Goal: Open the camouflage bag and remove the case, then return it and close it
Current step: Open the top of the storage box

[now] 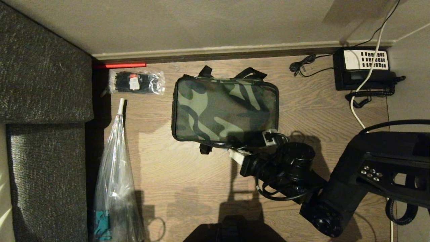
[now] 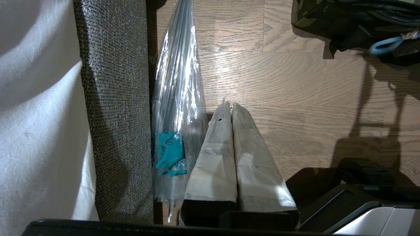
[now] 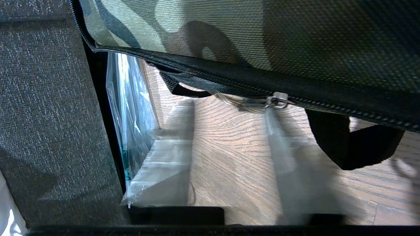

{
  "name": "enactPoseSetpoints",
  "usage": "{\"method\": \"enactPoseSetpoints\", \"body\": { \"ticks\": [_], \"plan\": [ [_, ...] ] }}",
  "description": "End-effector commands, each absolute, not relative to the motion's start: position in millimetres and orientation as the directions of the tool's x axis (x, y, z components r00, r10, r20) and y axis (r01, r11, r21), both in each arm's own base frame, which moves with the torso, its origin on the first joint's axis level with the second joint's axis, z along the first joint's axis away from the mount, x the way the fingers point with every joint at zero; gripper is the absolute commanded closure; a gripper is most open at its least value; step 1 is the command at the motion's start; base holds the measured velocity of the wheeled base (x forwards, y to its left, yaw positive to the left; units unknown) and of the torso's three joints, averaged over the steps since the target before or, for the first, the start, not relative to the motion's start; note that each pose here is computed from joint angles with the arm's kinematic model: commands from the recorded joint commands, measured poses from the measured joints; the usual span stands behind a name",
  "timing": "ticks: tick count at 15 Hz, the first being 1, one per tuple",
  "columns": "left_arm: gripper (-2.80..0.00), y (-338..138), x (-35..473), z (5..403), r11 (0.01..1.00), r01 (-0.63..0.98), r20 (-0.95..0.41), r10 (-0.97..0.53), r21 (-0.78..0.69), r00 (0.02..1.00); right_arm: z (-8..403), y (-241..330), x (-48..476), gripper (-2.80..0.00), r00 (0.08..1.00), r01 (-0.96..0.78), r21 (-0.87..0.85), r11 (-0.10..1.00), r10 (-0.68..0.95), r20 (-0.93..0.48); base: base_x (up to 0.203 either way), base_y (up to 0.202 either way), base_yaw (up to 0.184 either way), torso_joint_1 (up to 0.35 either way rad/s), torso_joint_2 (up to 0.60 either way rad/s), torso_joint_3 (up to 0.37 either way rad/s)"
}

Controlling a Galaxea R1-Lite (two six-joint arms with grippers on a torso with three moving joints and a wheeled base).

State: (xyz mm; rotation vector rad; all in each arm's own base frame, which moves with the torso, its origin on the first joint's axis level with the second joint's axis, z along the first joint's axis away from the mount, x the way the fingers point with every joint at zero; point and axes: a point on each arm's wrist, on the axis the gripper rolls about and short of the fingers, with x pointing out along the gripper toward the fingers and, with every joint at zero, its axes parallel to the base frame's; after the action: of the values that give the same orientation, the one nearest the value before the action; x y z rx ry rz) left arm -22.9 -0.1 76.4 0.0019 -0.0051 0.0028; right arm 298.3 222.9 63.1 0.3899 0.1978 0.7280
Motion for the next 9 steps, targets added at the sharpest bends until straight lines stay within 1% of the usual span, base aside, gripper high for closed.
{"method": "enactPoseSetpoints", "body": {
  "ticks": [1,6,9],
  "plan": [
    [0.0,-0.1,-23.0,76.3,1.0,-0.003,0.008,0.003,0.002,1.0,66.1,223.9,297.6,0.0,0.729,-0.616,0.411,0.672,0.684,-0.026,0.0,0.0,0.0,0.0,0.0,0.0],
    [0.0,-0.1,-23.0,76.3,1.0,-0.003,0.008,0.003,0.003,1.0,71.0,219.6,292.7,0.0,0.729,-0.617,0.408,0.673,0.684,-0.025,0.0,0.0,0.0,0.0,0.0,0.0],
    [0.0,-0.1,-23.0,76.3,1.0,-0.003,0.008,0.003,0.002,1.0,71.1,207.7,276.9,0.0,0.718,-0.609,0.415,0.675,0.692,-0.072,0.0,0.0,0.0,0.0,0.0,0.0]
  ]
}}
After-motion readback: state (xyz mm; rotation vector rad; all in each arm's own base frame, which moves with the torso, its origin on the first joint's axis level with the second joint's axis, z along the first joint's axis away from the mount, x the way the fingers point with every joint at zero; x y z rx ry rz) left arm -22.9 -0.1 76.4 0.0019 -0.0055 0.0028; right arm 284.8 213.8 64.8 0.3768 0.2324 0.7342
